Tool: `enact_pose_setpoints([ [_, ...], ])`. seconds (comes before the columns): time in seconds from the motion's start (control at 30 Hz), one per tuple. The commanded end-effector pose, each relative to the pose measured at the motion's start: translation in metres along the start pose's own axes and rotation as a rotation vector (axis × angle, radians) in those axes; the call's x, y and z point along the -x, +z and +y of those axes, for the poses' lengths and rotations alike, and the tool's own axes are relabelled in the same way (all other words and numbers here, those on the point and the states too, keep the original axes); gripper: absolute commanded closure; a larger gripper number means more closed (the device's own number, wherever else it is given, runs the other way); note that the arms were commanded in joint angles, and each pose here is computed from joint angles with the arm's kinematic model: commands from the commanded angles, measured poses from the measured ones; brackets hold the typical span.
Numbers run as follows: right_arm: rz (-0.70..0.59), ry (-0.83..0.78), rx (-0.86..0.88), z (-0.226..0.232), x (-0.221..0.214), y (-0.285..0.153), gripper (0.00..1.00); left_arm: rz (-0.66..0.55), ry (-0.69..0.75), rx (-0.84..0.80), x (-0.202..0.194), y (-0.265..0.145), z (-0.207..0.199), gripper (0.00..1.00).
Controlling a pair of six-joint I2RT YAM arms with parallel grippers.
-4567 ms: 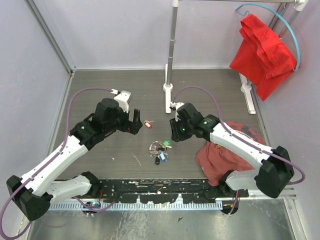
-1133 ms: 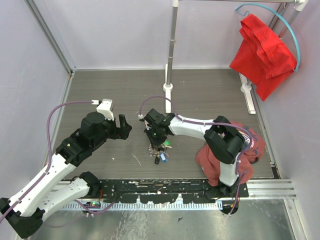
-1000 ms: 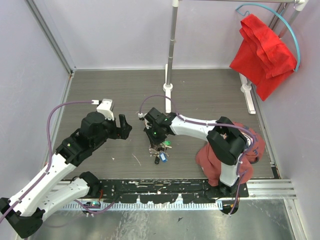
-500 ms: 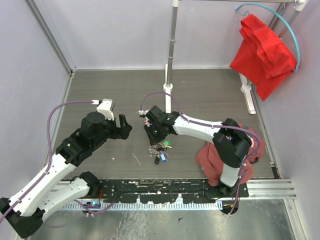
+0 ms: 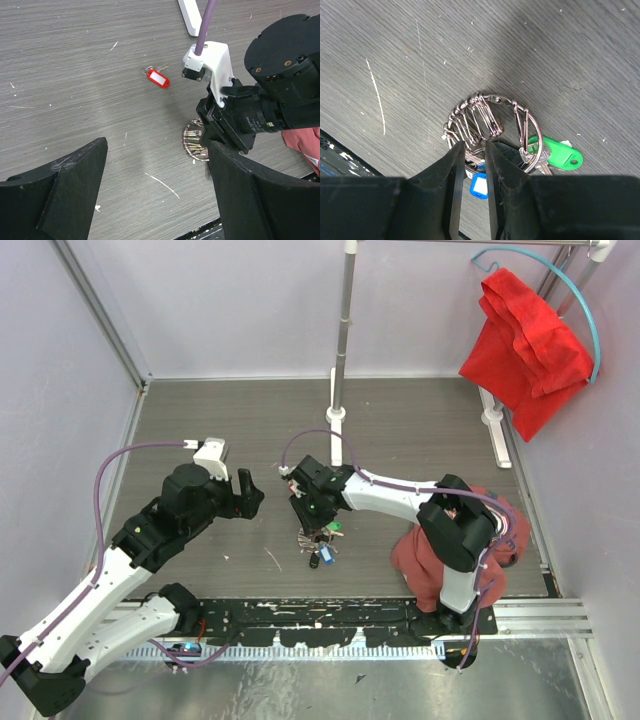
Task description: Put the keys on the keyring
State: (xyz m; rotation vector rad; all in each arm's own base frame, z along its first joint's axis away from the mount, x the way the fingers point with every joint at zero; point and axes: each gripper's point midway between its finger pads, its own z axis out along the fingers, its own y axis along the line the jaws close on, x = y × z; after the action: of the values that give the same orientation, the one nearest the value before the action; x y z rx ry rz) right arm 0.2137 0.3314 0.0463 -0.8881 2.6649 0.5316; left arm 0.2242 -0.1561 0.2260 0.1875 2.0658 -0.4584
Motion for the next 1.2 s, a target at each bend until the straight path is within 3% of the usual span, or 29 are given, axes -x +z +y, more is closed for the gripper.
enact_pose_setpoints([
  [0.0, -0.006, -0.004, -0.007, 0.001, 0.003, 0.003, 0.71, -0.020, 0.000, -0.011, 0.002, 0.002, -0.001, 0.12],
  [0.7, 0.007, -0.011, 0.003, 0.002, 0.005, 0.018, 0.71, -0.023, 0.003, -0.009, 0.003, 0.001, 0.000, 0.12],
  [1.03, 0.007, -0.014, 0.011, 0.005, 0.005, 0.019, 0.56, -0.022, 0.006, -0.011, 0.005, 0.001, -0.001, 0.12],
  [1.1, 0.008, -0.013, 0.013, 0.004, 0.005, 0.020, 0.59, -0.023, 0.006, -0.012, 0.005, 0.002, -0.002, 0.12],
  [1.17, 0.004, -0.016, 0.017, 0.006, 0.006, 0.020, 0.70, -0.023, 0.006, -0.012, 0.005, 0.002, -0.002, 0.12],
])
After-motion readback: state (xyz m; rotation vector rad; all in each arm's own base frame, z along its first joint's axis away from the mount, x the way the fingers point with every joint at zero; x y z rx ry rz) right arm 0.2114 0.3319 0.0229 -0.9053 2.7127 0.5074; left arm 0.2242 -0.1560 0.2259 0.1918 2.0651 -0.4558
